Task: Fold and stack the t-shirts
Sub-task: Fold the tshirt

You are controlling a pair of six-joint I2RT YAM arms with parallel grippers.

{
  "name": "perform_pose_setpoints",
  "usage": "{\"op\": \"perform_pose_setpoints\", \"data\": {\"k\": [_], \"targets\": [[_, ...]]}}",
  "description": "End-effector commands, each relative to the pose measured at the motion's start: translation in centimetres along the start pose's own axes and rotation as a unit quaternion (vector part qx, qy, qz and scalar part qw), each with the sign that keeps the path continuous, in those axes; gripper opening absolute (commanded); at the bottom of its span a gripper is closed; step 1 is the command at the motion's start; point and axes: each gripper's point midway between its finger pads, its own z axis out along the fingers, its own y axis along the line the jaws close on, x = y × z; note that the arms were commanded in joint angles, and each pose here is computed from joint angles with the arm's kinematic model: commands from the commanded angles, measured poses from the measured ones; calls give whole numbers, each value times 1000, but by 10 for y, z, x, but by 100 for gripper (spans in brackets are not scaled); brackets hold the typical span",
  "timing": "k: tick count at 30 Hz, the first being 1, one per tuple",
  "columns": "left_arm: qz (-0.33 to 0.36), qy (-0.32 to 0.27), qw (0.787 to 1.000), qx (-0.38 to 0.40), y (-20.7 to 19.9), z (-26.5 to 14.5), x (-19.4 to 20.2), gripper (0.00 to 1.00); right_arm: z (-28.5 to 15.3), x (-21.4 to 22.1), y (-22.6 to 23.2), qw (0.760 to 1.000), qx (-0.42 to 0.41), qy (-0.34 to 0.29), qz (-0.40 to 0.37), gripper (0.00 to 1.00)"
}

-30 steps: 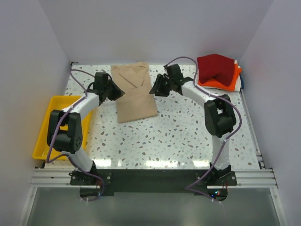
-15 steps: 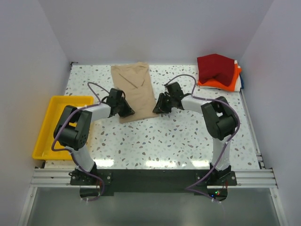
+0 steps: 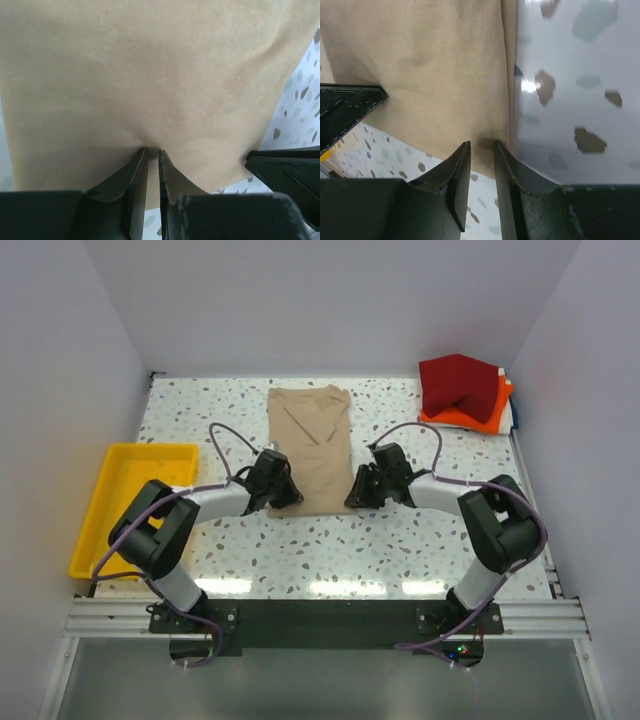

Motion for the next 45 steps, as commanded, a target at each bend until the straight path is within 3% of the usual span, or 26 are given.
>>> {"op": "perform_pose_setpoints", "data": {"k": [1, 11, 15, 17, 21, 24, 32, 35, 45], "targets": [[29, 70, 993, -91, 57, -12, 64, 20, -17, 57, -54, 995, 85, 56, 2, 30], [39, 101, 992, -62, 60, -49, 114, 20, -72, 98, -68, 994, 95, 48, 5, 31], [49, 84, 995, -34, 46, -66, 103, 24, -92, 100, -68, 994, 101, 38, 0, 33], [53, 74, 996, -22, 36, -74, 94, 30, -101, 94, -61, 996, 91, 22, -4, 34], [59, 40, 997, 2, 18, -88, 69, 35, -108, 63, -33, 998, 49, -32, -8, 38], [47, 24, 998, 41, 0, -84, 38, 35, -99, 37, 0, 999, -5, -50, -11, 38], [35, 12, 999, 30, -11, -33, -25, 26, -58, -9, 57, 995, -85, -42, -1, 20], [19, 12, 999, 31, -13, -16, -40, 24, -43, -23, 65, 995, -93, -43, 5, 18], [-25, 14, 1000, 6, 11, 5, -54, 22, 19, -31, -5, 998, -34, -5, 57, 11]]}}
